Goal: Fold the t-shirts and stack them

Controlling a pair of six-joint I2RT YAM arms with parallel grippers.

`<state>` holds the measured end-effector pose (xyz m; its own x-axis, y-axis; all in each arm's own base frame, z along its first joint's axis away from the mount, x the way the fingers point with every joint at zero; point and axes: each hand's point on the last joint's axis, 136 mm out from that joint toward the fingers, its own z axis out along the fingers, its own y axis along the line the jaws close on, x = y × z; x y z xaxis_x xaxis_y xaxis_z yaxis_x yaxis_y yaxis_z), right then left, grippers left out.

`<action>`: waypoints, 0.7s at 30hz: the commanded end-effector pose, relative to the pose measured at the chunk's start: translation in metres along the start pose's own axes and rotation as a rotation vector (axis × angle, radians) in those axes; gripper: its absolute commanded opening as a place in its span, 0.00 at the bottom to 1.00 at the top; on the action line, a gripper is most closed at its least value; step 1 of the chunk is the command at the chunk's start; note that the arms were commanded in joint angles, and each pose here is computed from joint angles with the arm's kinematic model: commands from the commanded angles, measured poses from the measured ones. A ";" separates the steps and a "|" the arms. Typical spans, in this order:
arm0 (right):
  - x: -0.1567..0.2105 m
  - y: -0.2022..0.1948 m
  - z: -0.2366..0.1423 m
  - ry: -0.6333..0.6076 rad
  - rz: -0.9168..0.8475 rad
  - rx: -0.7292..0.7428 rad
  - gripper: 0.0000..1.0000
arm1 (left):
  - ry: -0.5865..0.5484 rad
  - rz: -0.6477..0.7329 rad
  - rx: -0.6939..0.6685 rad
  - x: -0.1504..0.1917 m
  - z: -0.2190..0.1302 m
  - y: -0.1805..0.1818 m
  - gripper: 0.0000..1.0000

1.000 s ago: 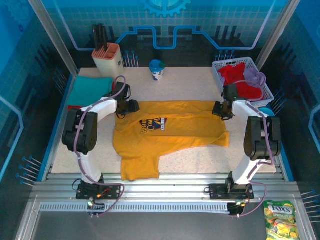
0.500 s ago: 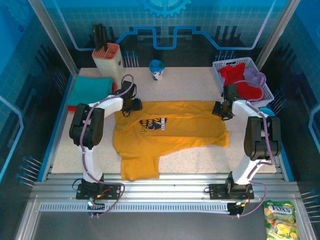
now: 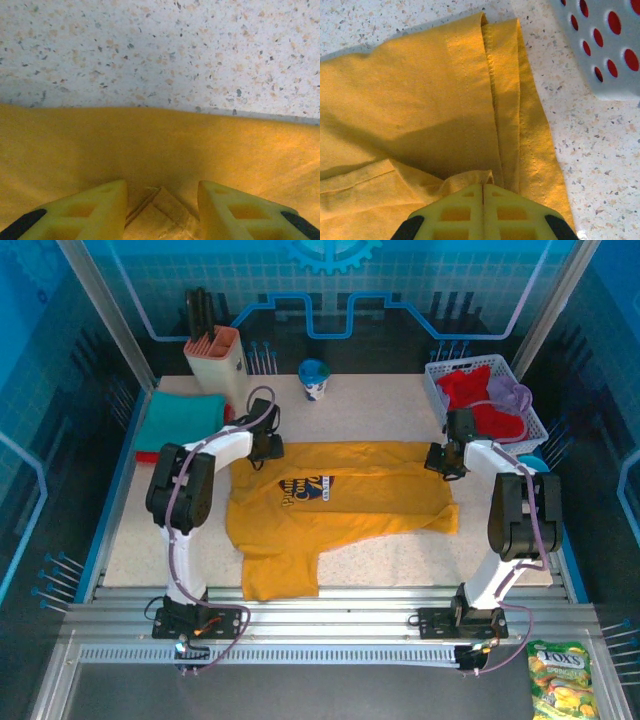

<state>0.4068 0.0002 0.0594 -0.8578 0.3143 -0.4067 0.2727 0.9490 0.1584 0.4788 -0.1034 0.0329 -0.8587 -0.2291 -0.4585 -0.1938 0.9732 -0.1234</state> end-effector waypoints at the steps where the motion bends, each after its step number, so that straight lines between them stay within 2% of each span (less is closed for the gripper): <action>1: 0.000 0.002 -0.003 -0.003 -0.005 -0.018 0.00 | 0.038 0.018 -0.059 0.008 0.004 0.003 0.41; 5: -0.001 0.002 -0.004 -0.006 -0.006 -0.018 0.00 | 0.051 0.017 -0.090 0.012 0.004 0.009 0.40; 16: -0.001 0.002 -0.003 -0.004 -0.004 -0.019 0.00 | 0.045 0.018 -0.101 0.007 -0.002 0.005 0.18; 19: -0.001 0.002 -0.003 -0.005 -0.004 -0.017 0.00 | 0.034 0.026 -0.123 0.005 -0.011 0.006 0.09; 21: -0.002 0.002 -0.004 -0.008 -0.003 -0.016 0.00 | 0.018 0.031 -0.132 0.003 -0.022 0.005 0.08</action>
<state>0.4068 0.0006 0.0594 -0.8581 0.3143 -0.4059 0.2716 0.9489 0.1607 0.4703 -0.0992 0.0349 -0.8772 -0.2055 -0.4339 -0.2152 0.9762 -0.0272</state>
